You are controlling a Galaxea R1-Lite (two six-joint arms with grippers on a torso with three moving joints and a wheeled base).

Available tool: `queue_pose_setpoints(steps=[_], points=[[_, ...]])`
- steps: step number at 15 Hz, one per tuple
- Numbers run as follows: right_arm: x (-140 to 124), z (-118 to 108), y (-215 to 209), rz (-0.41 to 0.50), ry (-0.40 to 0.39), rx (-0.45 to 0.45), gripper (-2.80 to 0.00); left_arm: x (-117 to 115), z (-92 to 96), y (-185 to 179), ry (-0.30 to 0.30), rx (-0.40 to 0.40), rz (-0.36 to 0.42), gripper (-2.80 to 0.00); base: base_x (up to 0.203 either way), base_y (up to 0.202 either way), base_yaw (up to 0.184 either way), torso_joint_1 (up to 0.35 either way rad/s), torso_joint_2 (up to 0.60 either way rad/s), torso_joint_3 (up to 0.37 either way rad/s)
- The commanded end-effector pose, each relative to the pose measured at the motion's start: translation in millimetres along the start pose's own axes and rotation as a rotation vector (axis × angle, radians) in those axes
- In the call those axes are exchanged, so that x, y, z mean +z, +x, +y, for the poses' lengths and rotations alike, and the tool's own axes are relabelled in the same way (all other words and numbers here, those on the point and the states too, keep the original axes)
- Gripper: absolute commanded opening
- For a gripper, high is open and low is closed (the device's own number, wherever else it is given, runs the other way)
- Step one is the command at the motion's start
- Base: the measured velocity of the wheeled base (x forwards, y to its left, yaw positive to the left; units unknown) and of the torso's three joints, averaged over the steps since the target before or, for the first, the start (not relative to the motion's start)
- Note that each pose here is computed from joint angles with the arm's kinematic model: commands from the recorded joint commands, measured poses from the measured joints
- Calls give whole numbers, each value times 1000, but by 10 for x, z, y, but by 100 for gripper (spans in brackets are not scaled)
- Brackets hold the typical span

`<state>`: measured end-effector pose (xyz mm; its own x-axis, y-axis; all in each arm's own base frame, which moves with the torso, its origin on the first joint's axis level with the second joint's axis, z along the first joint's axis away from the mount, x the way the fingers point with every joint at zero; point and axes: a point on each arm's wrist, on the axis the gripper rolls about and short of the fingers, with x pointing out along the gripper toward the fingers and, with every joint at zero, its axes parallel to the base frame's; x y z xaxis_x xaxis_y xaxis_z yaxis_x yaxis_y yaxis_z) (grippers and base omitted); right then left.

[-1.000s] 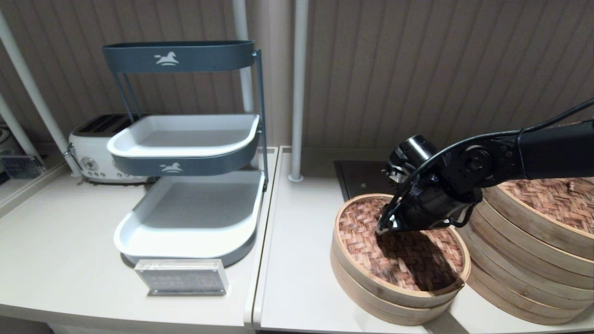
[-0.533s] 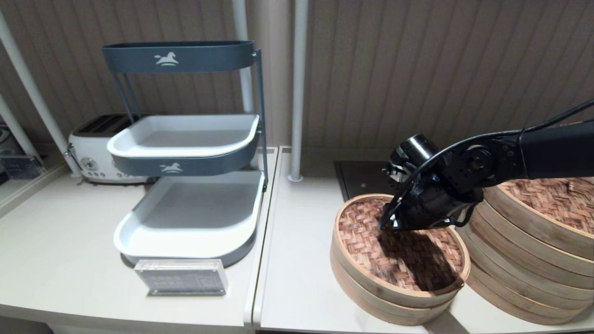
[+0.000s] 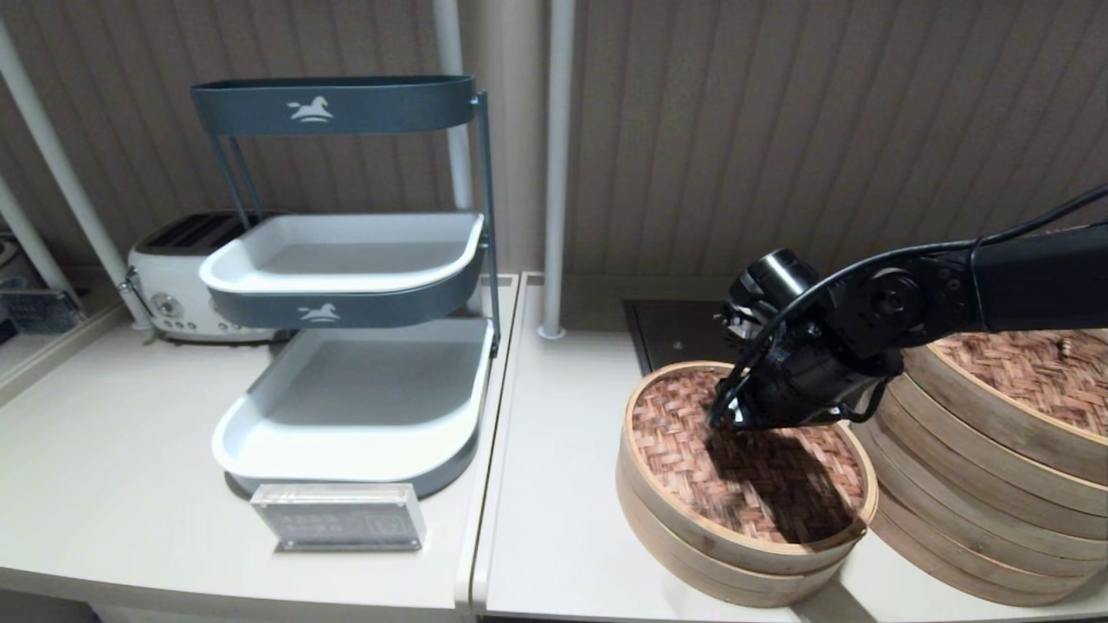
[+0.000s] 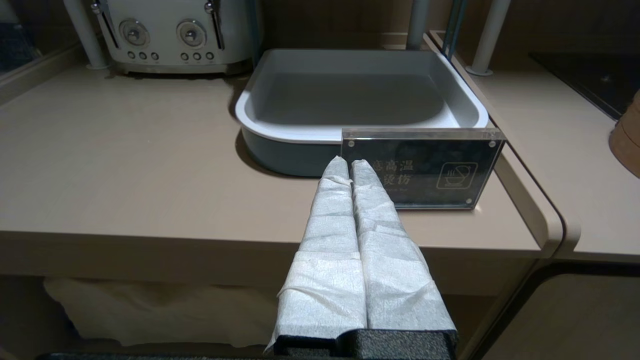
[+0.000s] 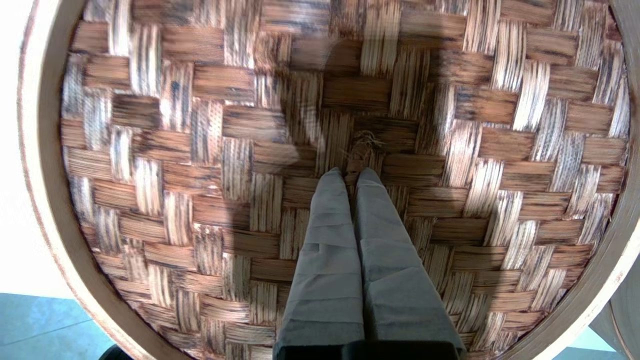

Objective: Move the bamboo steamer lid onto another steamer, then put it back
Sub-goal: Pick up the steamer

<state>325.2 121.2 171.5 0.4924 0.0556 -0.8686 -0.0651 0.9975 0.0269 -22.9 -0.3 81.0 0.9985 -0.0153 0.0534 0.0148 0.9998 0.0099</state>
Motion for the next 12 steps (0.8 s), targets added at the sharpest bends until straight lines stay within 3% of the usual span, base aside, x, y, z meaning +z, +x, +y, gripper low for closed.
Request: queue_pose_setpoints(steps=[1,12], points=[[35,-2,-93,-33,6,7,-280,-78,0,17,0,0,27,-280,0,0,0,0,0,0],[148,-6,-354,-120,2,28,-280,-78,0,17,0,0,27,-280,0,0,0,0,0,0]])
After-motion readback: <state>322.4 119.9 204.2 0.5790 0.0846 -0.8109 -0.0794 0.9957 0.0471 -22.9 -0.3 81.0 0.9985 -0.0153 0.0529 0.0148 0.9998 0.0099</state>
